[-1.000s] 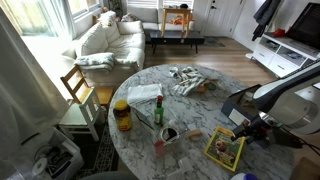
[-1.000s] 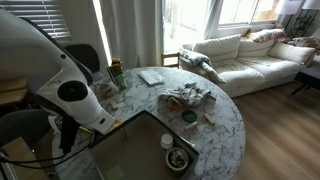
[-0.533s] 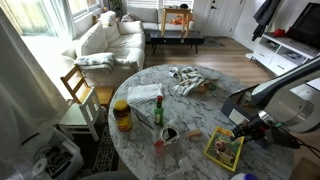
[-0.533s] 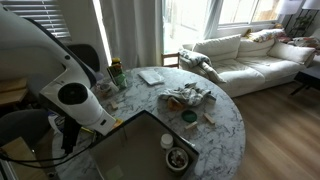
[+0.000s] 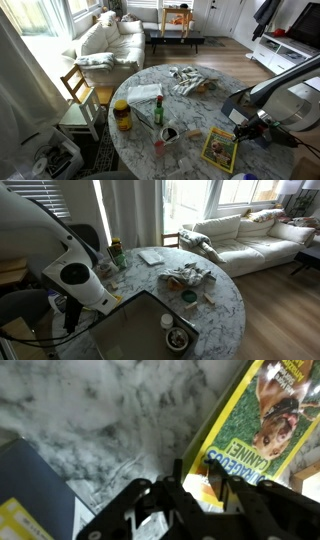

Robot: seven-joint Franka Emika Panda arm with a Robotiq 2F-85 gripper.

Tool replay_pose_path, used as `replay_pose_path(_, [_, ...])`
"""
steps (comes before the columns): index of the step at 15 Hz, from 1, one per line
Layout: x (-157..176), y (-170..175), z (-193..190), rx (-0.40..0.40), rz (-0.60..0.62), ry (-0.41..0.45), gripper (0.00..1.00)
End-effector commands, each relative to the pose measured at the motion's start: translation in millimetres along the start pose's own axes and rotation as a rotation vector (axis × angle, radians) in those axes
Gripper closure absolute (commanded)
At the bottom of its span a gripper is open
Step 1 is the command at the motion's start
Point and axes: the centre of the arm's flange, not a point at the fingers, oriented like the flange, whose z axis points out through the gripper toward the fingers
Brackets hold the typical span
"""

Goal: Put the yellow book in the storage box

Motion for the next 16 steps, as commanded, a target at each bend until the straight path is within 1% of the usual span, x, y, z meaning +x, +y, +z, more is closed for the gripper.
replay_pose_path(1, [4.5, 1.3, 5.6, -0.002, 0.007, 0.006, 0.76])
replay_pose_path(2, [5.5, 0.5, 4.3, -0.005, 0.006, 0.006, 0.73])
replay_pose_path(3, [6.5, 0.1, 3.2, -0.009, 0.006, 0.005, 0.75])
replay_pose_path(4, [7.5, -0.2, 2.2, -0.014, 0.009, 0.007, 0.51])
replay_pose_path(5, [7.7, -0.3, 1.9, -0.013, 0.009, 0.006, 0.5])
replay_pose_path(8, [9.7, -2.2, -0.1, -0.018, 0.003, 0.006, 0.31])
replay_pose_path(9, [10.2, -3.0, -0.6, -0.016, 0.0, 0.006, 0.21])
replay_pose_path(10, [10.6, -3.4, -0.8, -0.016, -0.001, 0.006, 0.18])
replay_pose_path(13, [12.2, -5.0, -2.3, -0.016, -0.006, 0.007, 0.22])
replay_pose_path(14, [12.7, -5.7, -3.2, -0.017, -0.008, 0.008, 0.26])
replay_pose_path(16, [13.6, -6.8, -5.2, -0.016, -0.012, 0.011, 0.27])
